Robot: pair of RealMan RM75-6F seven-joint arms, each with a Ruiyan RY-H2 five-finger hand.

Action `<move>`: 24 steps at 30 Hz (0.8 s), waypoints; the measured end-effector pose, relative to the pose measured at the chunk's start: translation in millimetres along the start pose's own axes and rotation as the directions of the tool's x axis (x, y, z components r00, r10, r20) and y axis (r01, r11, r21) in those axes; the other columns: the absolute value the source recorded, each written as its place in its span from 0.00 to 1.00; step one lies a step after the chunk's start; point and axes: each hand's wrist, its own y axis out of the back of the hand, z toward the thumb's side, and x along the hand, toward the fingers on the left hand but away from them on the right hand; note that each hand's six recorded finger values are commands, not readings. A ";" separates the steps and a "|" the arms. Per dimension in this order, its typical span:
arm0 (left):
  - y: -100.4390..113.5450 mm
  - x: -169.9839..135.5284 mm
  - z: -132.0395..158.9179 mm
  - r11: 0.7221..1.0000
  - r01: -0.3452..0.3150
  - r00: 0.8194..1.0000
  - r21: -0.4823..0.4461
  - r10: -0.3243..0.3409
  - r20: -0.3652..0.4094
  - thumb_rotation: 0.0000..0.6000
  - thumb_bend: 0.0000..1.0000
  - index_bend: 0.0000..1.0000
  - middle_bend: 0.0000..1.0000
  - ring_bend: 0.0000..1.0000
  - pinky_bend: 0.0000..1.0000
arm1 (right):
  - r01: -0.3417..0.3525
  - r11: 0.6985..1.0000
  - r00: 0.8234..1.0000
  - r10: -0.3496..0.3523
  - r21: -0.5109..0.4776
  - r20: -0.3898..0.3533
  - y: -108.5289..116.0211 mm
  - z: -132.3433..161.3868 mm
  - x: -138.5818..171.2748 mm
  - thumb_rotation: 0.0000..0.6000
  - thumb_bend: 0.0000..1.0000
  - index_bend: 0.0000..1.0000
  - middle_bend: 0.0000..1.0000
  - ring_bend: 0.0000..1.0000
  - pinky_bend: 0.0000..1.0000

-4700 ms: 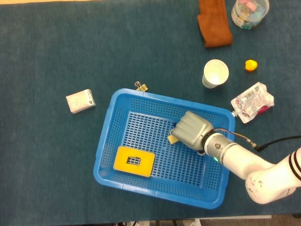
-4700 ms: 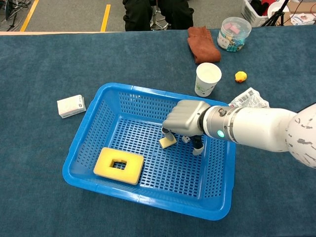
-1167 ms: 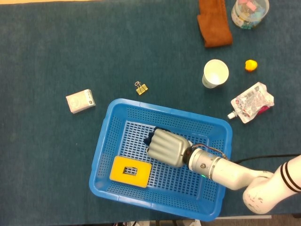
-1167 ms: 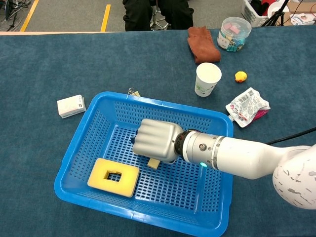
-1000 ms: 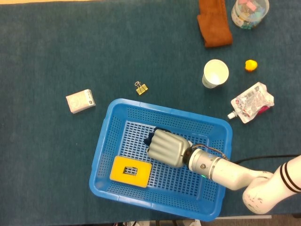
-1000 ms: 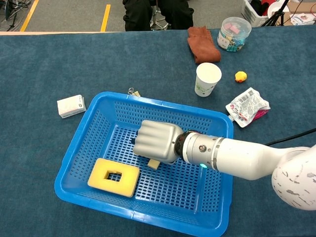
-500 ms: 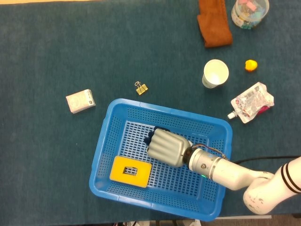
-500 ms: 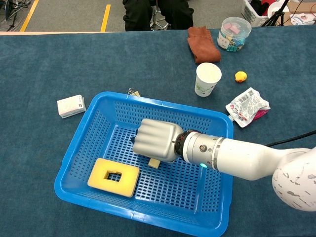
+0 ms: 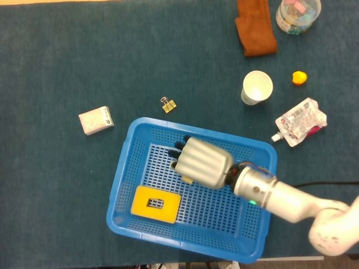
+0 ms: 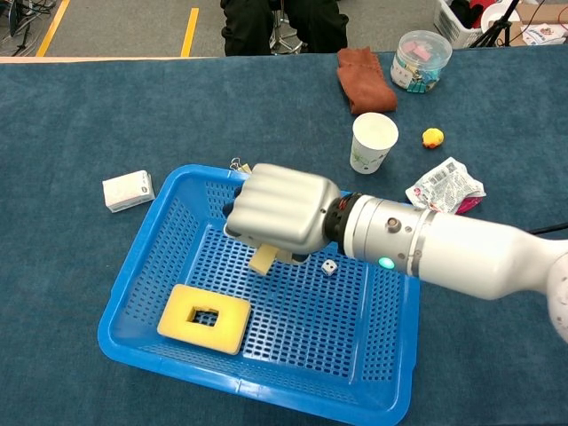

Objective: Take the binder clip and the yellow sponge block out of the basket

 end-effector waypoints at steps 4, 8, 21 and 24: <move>-0.2 2.2 1.8 1.000 0.002 1.000 -0.001 -0.002 0.006 1.00 0.17 0.28 0.20 0.13 0.12 | 0.045 0.999 0.997 -0.043 -0.028 0.069 16.1 -27.2 14.4 1.00 0.27 0.56 0.37 0.35 0.50; 0.1 2.5 1.2 1.000 0.001 1.000 0.000 -0.001 0.006 1.00 0.17 0.28 0.20 0.13 0.12 | 0.069 0.997 0.984 -0.061 -0.040 0.166 23.6 -63.4 30.7 1.00 0.27 0.56 0.37 0.35 0.50; -1.1 1.6 6.4 1.000 0.010 1.000 0.004 -0.010 0.020 1.00 0.17 0.28 0.20 0.13 0.12 | -0.018 0.998 0.941 0.037 -0.061 0.335 -14.5 -128.2 29.3 1.00 0.27 0.54 0.37 0.35 0.46; -1.0 3.0 9.4 1.000 0.012 1.000 0.008 -0.012 0.023 1.00 0.17 0.28 0.20 0.13 0.12 | -0.030 0.997 0.936 0.052 -0.068 0.347 -21.3 -133.5 23.9 1.00 0.26 0.39 0.32 0.30 0.41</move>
